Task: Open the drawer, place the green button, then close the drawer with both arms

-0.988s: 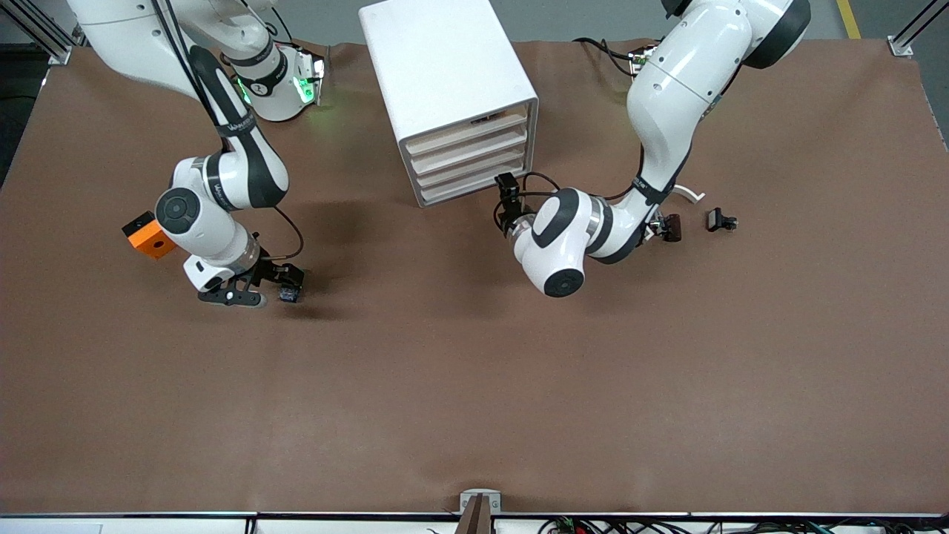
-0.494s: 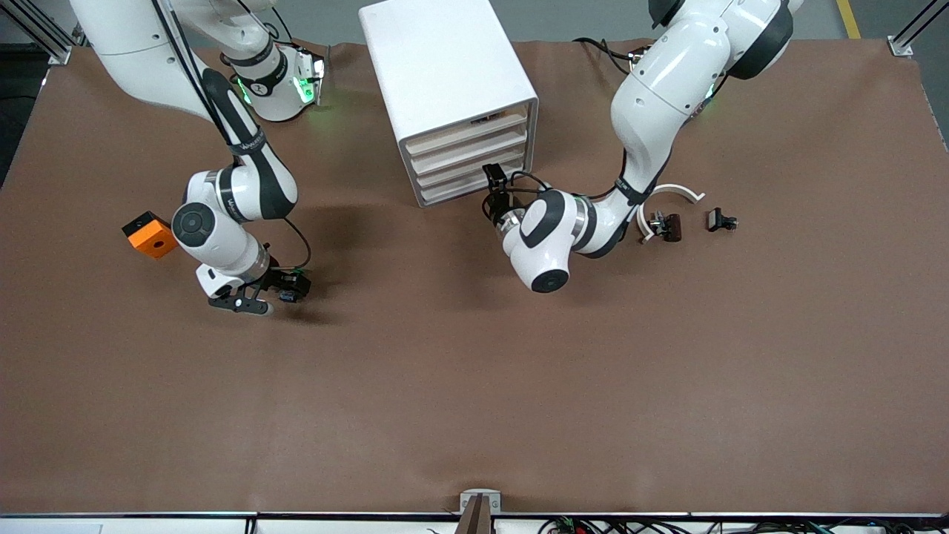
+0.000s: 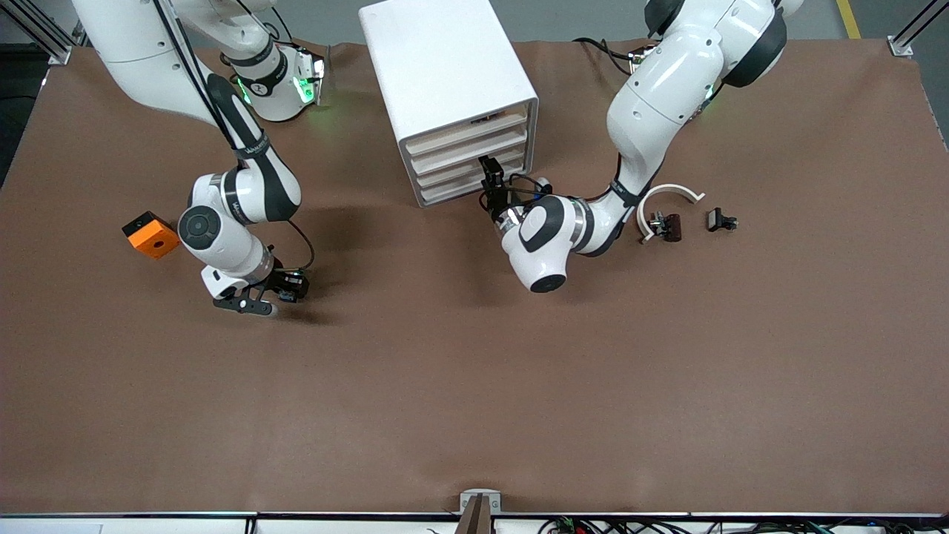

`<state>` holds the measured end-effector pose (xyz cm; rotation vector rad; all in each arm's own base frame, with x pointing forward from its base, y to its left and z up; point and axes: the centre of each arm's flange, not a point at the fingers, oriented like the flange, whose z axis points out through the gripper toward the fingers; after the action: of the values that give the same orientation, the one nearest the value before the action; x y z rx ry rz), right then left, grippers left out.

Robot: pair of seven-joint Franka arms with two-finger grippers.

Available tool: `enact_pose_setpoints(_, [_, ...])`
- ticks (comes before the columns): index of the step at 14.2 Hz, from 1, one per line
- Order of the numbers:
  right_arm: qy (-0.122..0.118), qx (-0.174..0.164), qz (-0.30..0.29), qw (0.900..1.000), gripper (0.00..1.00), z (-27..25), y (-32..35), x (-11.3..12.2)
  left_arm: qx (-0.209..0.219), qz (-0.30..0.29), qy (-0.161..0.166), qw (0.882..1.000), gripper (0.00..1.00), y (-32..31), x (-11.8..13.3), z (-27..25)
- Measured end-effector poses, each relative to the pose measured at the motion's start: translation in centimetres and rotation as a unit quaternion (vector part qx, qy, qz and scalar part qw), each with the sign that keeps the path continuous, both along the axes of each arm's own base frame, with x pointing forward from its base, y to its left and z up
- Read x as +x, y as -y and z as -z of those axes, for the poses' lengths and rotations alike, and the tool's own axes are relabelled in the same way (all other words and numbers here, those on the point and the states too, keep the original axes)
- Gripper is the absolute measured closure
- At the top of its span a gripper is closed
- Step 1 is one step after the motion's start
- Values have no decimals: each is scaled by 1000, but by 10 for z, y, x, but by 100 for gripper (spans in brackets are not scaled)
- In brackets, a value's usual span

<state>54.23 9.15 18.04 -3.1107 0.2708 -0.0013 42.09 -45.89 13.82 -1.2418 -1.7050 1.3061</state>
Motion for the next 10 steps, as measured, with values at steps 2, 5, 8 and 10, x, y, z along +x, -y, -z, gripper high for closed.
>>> enact_pose_setpoints(2, [0, 0, 1, 1000, 59, 0, 0, 0, -5, 0, -9, 1000, 46, 7, -7, -2])
enact_pose_setpoints(5, [-2, 1, 25, 1000, 59, -6, -4, 3, -7, 1, -16, 1000, 48, 14, -15, 2])
enact_pose_setpoints(8, [-29, 0, 64, 998, 59, -44, -24, 10, -2, 0, -24, 1000, 71, 12, -17, 12])
enact_pose_setpoints(10, [-46, -2, 89, 995, 59, -88, -42, 16, 0, 0, -29, 1000, 78, 10, -19, 19])
